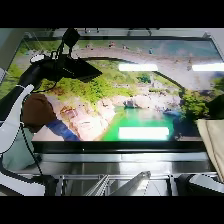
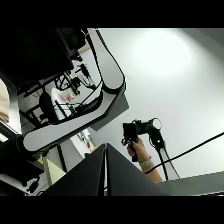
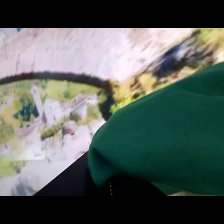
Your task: Fold the shirts.
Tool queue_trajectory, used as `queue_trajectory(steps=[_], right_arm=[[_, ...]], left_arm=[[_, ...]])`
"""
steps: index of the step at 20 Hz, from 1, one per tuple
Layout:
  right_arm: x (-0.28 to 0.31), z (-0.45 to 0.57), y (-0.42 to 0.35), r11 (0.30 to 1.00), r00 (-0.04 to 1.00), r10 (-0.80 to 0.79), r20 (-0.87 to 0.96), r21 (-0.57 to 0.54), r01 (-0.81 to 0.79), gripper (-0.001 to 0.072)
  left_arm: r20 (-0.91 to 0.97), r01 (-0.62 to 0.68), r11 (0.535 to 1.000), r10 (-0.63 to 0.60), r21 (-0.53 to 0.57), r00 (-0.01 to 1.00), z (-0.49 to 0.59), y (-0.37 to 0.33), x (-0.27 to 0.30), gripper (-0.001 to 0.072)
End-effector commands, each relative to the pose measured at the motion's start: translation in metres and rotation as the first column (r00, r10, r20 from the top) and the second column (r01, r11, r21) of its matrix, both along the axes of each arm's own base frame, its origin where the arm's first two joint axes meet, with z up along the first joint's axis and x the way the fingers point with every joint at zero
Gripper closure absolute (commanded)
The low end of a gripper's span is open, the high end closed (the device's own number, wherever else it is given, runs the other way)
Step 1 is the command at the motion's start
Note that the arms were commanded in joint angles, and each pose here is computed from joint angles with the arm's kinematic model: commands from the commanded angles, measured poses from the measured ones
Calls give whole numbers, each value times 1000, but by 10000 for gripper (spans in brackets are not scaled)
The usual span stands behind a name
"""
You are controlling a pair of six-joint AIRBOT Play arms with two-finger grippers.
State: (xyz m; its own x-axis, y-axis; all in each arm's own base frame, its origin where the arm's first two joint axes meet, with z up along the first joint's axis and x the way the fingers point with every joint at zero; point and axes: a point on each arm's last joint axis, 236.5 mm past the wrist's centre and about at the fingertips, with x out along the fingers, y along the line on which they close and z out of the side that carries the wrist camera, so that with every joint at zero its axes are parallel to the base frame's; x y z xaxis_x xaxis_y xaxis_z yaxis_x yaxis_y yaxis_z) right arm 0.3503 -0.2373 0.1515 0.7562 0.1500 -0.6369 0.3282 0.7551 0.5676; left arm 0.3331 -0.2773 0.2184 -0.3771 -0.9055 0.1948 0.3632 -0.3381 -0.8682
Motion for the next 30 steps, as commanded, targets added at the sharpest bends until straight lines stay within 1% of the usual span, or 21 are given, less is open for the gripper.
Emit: queue_trajectory(steps=[1,5,7,9,11,14,16,18,19,21,22,23,24,27,30], right_arm=[[-21,18,34,997,997,68,-30,32,-67,688],[-40,62,55,998,1000,18,10,-59,-17,688],[-69,51,45,990,989,-100,-109,-110,88,688],[-109,20,26,965,933,-234,-275,-179,190,688],[-130,-14,21,954,886,-287,-363,-190,232,688],[-151,-72,34,963,836,-268,-479,-128,235,688],[-182,-97,33,947,742,-315,-592,-144,287,688],[-222,-109,28,922,606,-371,-704,-202,330,688],[-239,-111,26,909,544,-396,-740,-233,344,688],[-262,-112,20,890,456,-435,-777,-293,349,687],[-269,-114,16,885,431,-447,-784,-317,341,624],[-276,-115,13,881,408,-457,-790,-339,330,312],[-280,-115,10,878,392,-463,-795,-352,323,58],[-279,-116,11,880,395,-460,-795,-349,322,57],[-266,-119,18,880,432,-449,-782,-305,363,57]], left_arm=[[13,10,1000,-10,-5,1000,0,-4,-3,701],[44,4,1000,-3,-18,999,0,-4,-3,701],[56,2,1000,0,-23,998,0,-3,-3,701],[57,7,1000,-5,-24,998,0,-2,-4,701],[57,7,1000,-5,-24,998,0,-2,-4,701],[57,7,1000,-5,-25,998,0,-2,-4,701],[57,7,1000,-5,-24,998,0,-2,-4,701],[57,6,1000,-5,-24,998,0,-2,-4,701],[57,7,1000,-5,-24,998,0,-2,-4,701],[57,7,1000,-5,-24,998,0,-2,-4,701],[57,7,1000,-5,-24,998,0,-2,-4,701],[57,7,1000,-6,-24,998,0,-2,-5,701],[57,7,1000,-5,-24,998,0,-2,-4,701],[57,7,1000,-5,-24,998,0,-2,-4,701],[57,7,1000,-5,-25,998,0,-2,-4,701]])
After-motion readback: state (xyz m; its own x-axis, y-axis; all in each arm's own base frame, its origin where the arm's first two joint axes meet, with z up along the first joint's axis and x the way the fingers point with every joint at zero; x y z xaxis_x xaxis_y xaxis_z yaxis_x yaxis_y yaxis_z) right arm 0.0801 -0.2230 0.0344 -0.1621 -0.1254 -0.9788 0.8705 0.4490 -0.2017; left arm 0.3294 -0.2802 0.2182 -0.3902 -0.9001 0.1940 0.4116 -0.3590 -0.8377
